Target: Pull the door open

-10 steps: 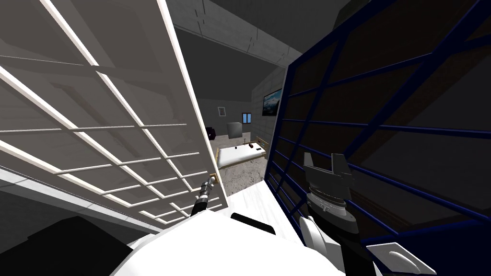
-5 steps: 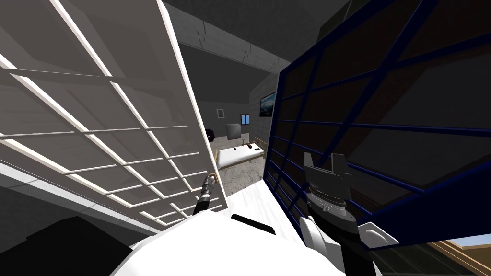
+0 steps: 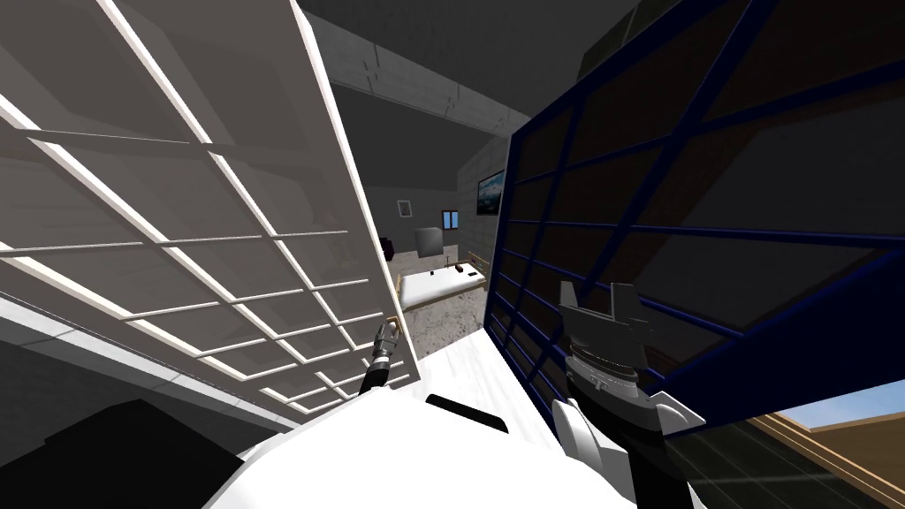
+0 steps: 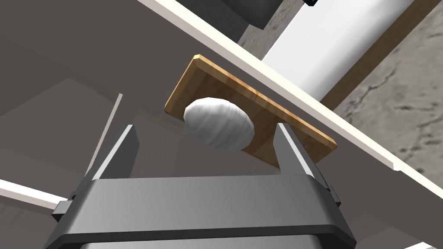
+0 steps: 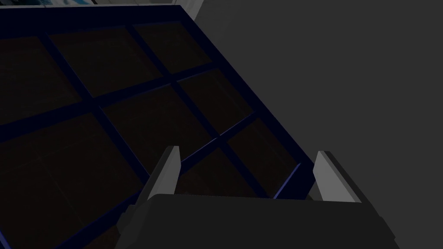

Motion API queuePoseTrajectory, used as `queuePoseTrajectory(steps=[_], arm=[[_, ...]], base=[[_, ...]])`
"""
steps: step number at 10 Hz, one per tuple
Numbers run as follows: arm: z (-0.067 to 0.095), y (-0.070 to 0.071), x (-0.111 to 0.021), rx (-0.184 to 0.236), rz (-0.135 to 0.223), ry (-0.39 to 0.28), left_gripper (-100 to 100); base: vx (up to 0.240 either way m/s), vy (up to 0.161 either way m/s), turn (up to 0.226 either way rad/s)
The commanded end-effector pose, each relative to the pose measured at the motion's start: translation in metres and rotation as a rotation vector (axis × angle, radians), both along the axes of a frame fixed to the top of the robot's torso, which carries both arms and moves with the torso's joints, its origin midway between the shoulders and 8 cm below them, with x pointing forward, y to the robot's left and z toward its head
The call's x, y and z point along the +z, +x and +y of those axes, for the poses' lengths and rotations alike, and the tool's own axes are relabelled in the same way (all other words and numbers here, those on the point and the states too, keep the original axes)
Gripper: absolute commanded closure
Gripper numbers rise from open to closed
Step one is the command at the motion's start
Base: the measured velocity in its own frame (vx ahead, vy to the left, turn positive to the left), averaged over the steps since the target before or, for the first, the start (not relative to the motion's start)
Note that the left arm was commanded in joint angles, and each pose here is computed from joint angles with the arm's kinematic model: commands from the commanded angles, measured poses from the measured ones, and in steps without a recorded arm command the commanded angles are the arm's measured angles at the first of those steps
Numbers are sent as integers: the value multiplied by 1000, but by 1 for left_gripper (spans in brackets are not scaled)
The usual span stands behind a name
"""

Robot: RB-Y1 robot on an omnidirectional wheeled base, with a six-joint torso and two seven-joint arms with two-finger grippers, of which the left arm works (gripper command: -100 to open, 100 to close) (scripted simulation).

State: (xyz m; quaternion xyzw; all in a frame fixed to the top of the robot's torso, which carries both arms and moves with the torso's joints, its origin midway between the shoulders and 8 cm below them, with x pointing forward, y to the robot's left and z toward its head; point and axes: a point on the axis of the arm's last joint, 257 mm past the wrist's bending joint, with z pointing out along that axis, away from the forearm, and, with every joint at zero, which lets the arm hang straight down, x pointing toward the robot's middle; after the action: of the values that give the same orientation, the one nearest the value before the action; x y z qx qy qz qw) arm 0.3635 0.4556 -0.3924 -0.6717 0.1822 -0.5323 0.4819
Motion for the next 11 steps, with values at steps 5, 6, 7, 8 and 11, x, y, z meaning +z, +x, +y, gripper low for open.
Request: queuePoseTrajectory(steps=[5,6,7,8,11], arm=[[-8,5,0,11,-91,-175,-100],[-10,6,0,14,-117,-225,-100],[-10,6,0,14,-119,-229,-100],[-13,8,0,18,-147,-284,-100],[-18,11,-1,25,-201,-387,-100]], base=[[-59,-3,-28],[-50,6,-35],[-43,6,-18],[-55,2,-36],[-62,1,-31]])
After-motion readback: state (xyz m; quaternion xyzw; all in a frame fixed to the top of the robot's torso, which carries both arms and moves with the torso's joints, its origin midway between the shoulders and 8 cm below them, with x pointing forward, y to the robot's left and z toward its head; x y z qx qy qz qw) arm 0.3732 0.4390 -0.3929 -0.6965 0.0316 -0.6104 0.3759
